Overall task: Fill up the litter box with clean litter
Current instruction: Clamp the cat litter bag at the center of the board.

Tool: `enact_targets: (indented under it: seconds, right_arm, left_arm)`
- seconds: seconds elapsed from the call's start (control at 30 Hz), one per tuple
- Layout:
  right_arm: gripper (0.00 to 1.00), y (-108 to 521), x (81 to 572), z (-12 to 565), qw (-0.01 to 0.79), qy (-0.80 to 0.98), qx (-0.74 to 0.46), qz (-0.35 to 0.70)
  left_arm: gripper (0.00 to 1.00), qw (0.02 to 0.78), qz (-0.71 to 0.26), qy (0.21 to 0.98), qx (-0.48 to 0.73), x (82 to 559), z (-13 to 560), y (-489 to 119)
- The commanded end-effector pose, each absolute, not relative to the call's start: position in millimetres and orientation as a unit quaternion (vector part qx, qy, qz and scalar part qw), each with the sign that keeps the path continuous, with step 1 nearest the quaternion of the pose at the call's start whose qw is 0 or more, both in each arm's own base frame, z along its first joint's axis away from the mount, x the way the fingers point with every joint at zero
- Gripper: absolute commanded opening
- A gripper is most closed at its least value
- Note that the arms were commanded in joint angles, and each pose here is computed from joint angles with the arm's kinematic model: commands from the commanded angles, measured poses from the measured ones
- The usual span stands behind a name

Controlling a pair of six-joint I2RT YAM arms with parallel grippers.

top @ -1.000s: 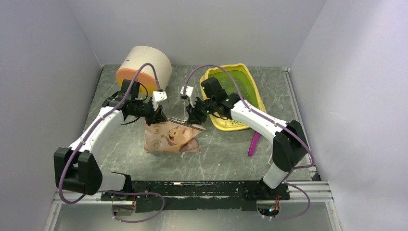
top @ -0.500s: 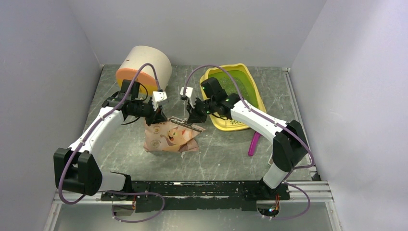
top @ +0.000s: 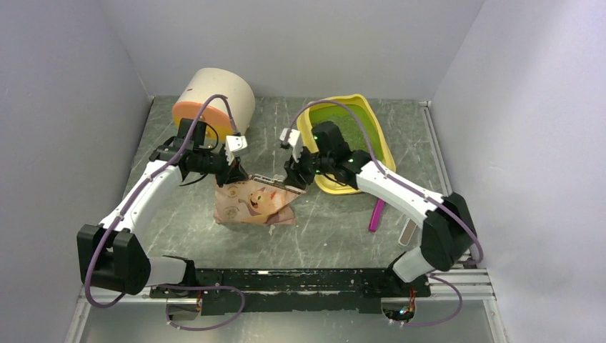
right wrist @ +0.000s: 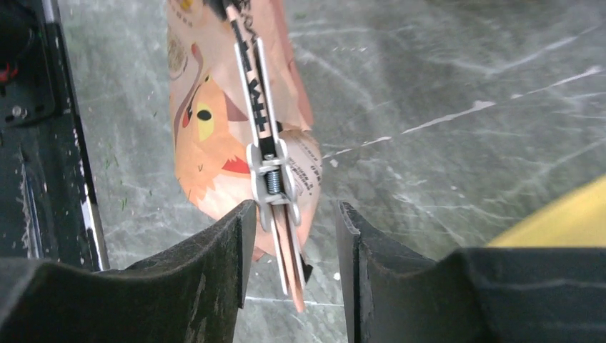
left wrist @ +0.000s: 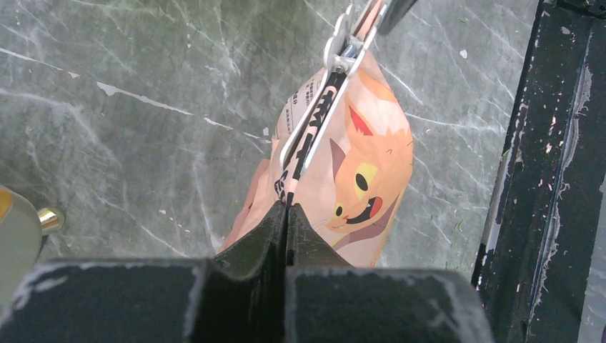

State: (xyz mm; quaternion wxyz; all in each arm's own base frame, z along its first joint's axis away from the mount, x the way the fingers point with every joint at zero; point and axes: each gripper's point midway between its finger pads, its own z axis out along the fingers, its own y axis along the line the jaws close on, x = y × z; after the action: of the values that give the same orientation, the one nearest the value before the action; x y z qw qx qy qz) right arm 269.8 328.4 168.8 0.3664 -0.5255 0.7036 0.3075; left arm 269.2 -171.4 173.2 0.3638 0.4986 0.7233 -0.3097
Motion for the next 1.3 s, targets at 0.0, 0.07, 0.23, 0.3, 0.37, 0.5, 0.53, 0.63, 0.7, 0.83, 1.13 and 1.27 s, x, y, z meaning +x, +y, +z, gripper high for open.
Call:
enact_targets:
  seconds: [0.0,0.07,0.23,0.3,0.37,0.5,0.53,0.63,0.7,0.83,1.13,1.27]
  right_arm:
    - [0.48,320,295,219,0.463,0.693,-0.455,0.312]
    - [0.48,307,302,228,0.487,0.7,-0.421,0.311]
    - [0.53,267,314,245,0.544,0.71,-0.334,0.297]
    - [0.58,254,315,247,0.563,0.713,-0.308,0.282]
    - [0.62,247,315,250,0.579,0.711,-0.291,0.273]
    - [0.62,245,314,250,0.582,0.715,-0.26,0.287]
    - [0.62,244,314,250,0.582,0.717,-0.253,0.289]
    - [0.62,244,310,250,0.578,0.72,-0.244,0.297]
    - [0.62,243,306,253,0.58,0.717,-0.242,0.301]
    - [0.62,229,304,261,0.588,0.727,-0.211,0.285]
    - [0.65,211,284,252,0.587,0.735,-0.203,0.273]
    - [0.65,204,281,246,0.584,0.742,-0.202,0.261]
  left_arm:
    - [0.05,0.398,-0.327,0.692,0.506,266,196,-179]
    - [0.07,0.402,-0.326,0.693,0.502,265,196,-179]
    - [0.08,0.4,-0.331,0.703,0.486,265,189,-179]
    - [0.08,0.393,-0.33,0.716,0.473,265,183,-177]
    - [0.12,0.394,-0.335,0.721,0.461,263,182,-178]
    - [0.22,0.419,-0.331,0.719,0.445,266,182,-179]
    - [0.27,0.418,-0.327,0.723,0.443,266,180,-178]
    - [0.35,0.406,-0.321,0.736,0.437,268,175,-175]
    - [0.37,0.396,-0.315,0.749,0.427,270,172,-172]
    - [0.41,0.411,-0.304,0.757,0.407,271,177,-168]
    - [0.49,0.455,-0.303,0.746,0.38,272,193,-169]
    - [0.5,0.454,-0.294,0.754,0.372,273,190,-166]
